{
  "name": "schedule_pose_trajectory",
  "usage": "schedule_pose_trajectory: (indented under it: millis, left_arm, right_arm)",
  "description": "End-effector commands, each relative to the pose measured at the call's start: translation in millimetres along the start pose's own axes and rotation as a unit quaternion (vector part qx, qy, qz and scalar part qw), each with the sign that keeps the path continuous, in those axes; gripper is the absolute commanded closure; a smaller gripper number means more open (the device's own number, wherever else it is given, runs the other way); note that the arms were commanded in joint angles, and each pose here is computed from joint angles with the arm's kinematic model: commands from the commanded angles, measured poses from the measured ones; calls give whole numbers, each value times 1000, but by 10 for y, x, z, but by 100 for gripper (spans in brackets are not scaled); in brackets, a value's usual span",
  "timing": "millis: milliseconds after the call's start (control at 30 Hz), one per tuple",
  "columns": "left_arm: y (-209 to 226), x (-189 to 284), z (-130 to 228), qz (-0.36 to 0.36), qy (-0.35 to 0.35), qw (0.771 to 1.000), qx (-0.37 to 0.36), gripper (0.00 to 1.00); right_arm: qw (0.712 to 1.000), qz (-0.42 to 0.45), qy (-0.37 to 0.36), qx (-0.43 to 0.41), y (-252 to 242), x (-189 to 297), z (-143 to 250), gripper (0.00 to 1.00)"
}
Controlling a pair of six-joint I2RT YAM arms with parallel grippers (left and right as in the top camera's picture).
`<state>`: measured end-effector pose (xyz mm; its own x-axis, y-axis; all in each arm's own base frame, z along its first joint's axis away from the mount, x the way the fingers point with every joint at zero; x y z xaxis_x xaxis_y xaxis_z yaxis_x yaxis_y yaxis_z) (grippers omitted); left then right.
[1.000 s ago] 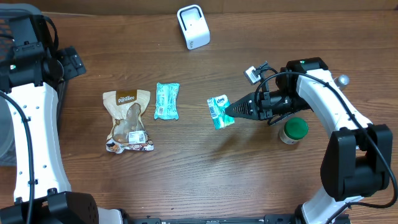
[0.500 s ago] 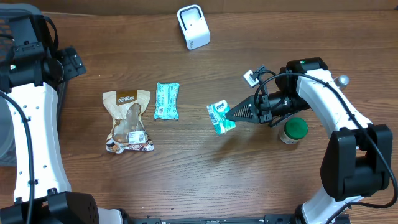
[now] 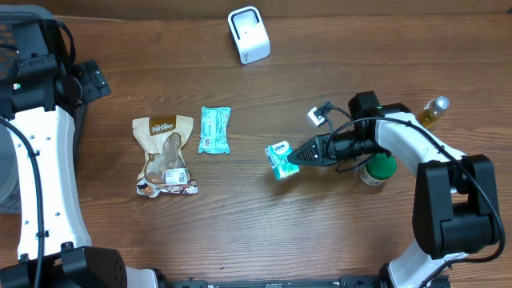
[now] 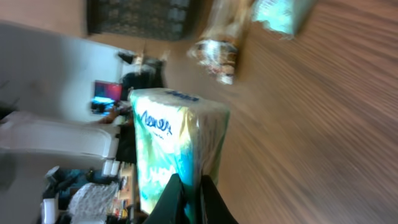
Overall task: Scan the item barcode
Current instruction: 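Carry the tissue pack to the white scanner with the right gripper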
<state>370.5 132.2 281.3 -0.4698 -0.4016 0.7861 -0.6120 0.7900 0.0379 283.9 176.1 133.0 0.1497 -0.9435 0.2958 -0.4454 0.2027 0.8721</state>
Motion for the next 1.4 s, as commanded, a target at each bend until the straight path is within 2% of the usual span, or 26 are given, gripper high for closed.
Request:
schedule_pose_trajectory:
  millis: [0,167,267,367,600,733,800,967,1067,1167,1367]
  left_arm:
    - [12,22,-41,1,-6,1000,2,0]
    - [12,22,-41,1,-6,1000,2,1]
    - [13,22,-42,1,-6,1000,2,1]
    - [12,22,-41,1,-6,1000,2,1]
    - [11,22,-42,1,-6,1000,2,0]
    - [12,22,-41,1,-6,1000,2,1]
    - [12,22,-41,1,-6,1000,2,1]
    - [11,22,-42,1,-6,1000,2,0]
    - [11,22,-42,1,-6,1000,2,0]
    - [11,22,-42,1,-6,1000,2,0]
    - [11,22,-42,1,-6,1000,2,0]
  right_arm:
    - [990,92,4,-110,-233,46,-40,96]
    - [972,180,-33,-147,-473,148,-278,96]
    - [967,208,-43,-137,-363,266,-534,96]
    - [953,274,-48,-121,-150,495,-856,96]
    - [914,393,-102,-9,624,869,-1610,96]
    - [873,456,-146,98,916,838,-2009,96]
    - [846,490,-156,139,908,781,-2148,96]
    - [757,585,-166,237,743,513,-2520,96]
    - [726,606,-152,287,528,298,-2694,96]
    - [707,610,-119,336,204,75,-2807,96]
    - [656,653,-85,370,-381,-56,-2921,96]
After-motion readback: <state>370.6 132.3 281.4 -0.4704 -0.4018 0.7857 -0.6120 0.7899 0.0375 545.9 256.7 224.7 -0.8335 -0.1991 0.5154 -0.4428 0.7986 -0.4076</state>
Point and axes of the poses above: each gripper's point midway between its finger pads, its own x axis back along the fingers, its own y axis along the line the jaws close on, z = x × y, the point moved 3 cm from there along x, back along the fingers, and after that the axes turned 6 degrees about x, right-handed, at the moved point
